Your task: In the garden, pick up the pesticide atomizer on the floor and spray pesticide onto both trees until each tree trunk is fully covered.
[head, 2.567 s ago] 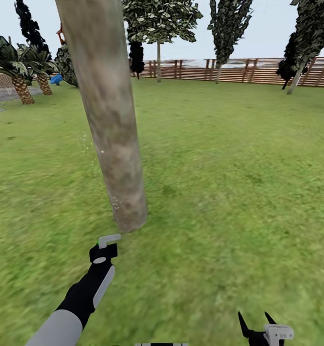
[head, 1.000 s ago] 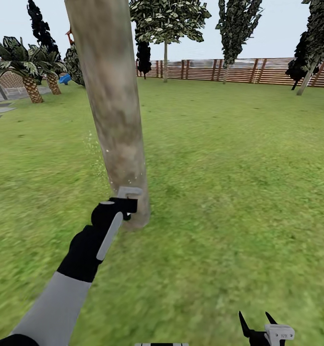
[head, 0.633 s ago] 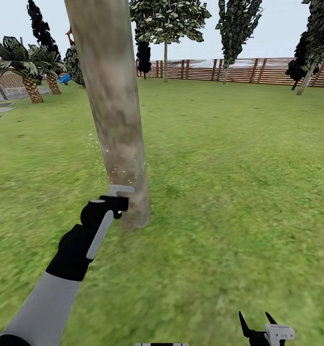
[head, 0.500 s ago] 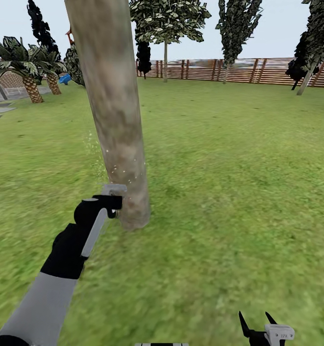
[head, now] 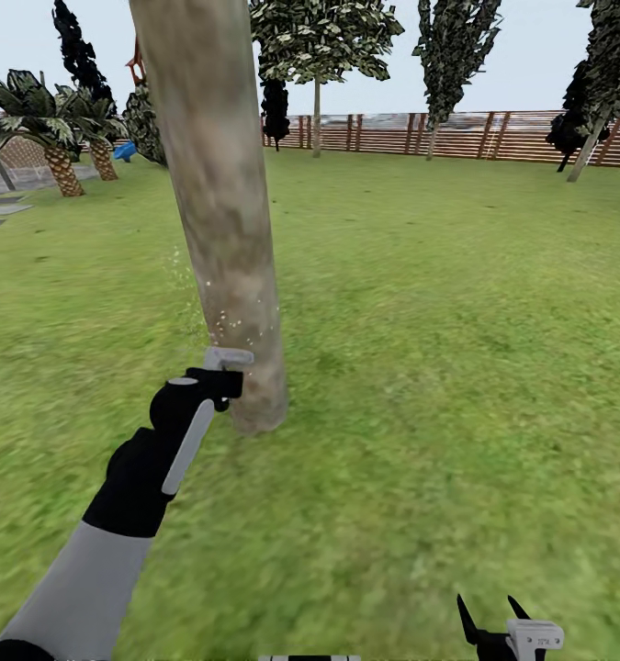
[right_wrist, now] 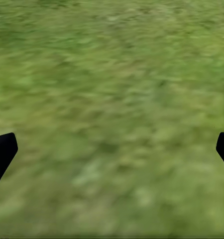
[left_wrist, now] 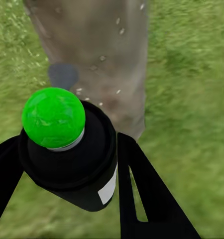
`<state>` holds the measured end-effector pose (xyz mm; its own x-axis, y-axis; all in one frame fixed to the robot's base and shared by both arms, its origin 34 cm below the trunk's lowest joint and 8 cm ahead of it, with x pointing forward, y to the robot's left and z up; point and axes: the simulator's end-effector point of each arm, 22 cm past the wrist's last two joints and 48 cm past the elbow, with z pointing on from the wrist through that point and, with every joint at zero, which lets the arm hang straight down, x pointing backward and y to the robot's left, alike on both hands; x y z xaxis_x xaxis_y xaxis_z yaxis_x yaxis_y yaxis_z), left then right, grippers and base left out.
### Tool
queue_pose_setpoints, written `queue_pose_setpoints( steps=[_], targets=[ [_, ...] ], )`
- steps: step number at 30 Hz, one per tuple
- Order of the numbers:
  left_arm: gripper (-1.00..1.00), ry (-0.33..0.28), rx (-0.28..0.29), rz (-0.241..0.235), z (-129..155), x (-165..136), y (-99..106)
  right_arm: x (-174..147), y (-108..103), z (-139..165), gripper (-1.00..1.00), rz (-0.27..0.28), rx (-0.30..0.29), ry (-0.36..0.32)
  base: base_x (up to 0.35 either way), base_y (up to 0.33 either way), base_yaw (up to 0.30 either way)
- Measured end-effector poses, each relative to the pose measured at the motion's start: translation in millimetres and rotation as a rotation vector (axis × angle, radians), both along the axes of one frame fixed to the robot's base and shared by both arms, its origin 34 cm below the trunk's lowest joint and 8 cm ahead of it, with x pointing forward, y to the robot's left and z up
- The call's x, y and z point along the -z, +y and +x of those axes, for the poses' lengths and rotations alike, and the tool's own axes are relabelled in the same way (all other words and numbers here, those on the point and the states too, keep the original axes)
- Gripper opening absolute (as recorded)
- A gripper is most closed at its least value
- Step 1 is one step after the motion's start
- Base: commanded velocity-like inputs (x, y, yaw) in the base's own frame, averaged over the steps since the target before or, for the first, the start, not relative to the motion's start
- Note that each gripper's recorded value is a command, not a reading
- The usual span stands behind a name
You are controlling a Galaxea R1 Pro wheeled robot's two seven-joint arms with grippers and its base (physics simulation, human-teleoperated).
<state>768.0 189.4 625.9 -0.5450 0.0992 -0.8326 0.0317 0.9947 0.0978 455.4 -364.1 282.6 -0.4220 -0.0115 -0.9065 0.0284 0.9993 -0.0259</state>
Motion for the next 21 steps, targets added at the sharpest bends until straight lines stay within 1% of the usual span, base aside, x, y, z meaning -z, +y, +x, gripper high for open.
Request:
queue_pose_setpoints(
  steps=[1,2,3,4,5,7,8,10,11,13,15,16,17,18,19,20,21],
  targets=[
    [-1.00,-0.001,-0.003,0.001,1,-1,2,0,0,0,1.00,0.000,0.000,0.000,-0.009,0.000,0.000],
    [-1.00,-0.007,-0.020,0.004,3,-4,11,0,0,0,1.00,0.000,0.000,0.000,-0.003,0.000,0.000],
    [-1.00,-0.011,-0.077,-0.012,9,-13,36,0,0,0,1.00,0.000,0.000,0.000,-0.001,0.000,0.000],
    [-1.00,-0.001,-0.121,-0.027,11,-16,56,0,0,0,1.00,0.000,0.000,0.000,0.000,0.000,0.000],
    [-1.00,0.002,-0.144,-0.050,13,-21,66,0,0,0,1.00,0.000,0.000,0.000,0.000,0.000,0.000],
    [-1.00,-0.003,-0.151,-0.074,17,-29,68,0,0,0,1.00,0.000,0.000,0.000,0.000,0.000,0.000],
    [-1.00,-0.006,-0.119,-0.087,19,-33,50,0,0,0,1.00,0.000,0.000,0.000,0.000,0.000,0.000],
    [-1.00,-0.016,-0.023,-0.066,19,-41,1,0,0,0,1.00,0.000,0.000,0.000,0.000,0.000,0.000],
    [-1.00,-0.021,-0.002,-0.064,19,-44,-12,0,0,0,1.00,0.000,0.000,0.000,0.000,0.000,0.000],
    [-1.00,-0.041,0.028,-0.078,22,-59,-35,0,0,0,1.00,0.000,-0.001,0.000,0.000,0.000,0.000],
    [-1.00,-0.049,0.017,-0.065,24,-63,-29,0,0,0,1.00,0.000,-0.001,0.001,0.000,0.000,0.000],
    [-1.00,-0.052,-0.003,-0.055,26,-64,-17,0,0,0,1.00,0.000,0.000,0.001,0.000,0.000,0.000],
    [-1.00,-0.053,-0.039,-0.054,28,-64,4,0,0,0,1.00,0.000,0.000,0.000,0.000,0.000,0.000],
    [-1.00,-0.052,-0.098,-0.071,31,-64,39,0,0,0,1.00,0.000,0.000,0.000,0.000,0.000,0.000],
    [-1.00,-0.053,-0.144,-0.062,31,-64,65,0,0,0,1.00,0.000,0.000,0.000,0.000,0.000,0.000],
    [-1.00,-0.054,-0.155,-0.080,32,-64,73,0,0,0,1.00,0.000,0.000,0.000,0.000,0.000,0.000],
    [-1.00,-0.055,-0.159,-0.085,32,-64,76,0,0,0,1.00,0.000,0.000,0.000,0.000,0.000,0.000]
  ],
)
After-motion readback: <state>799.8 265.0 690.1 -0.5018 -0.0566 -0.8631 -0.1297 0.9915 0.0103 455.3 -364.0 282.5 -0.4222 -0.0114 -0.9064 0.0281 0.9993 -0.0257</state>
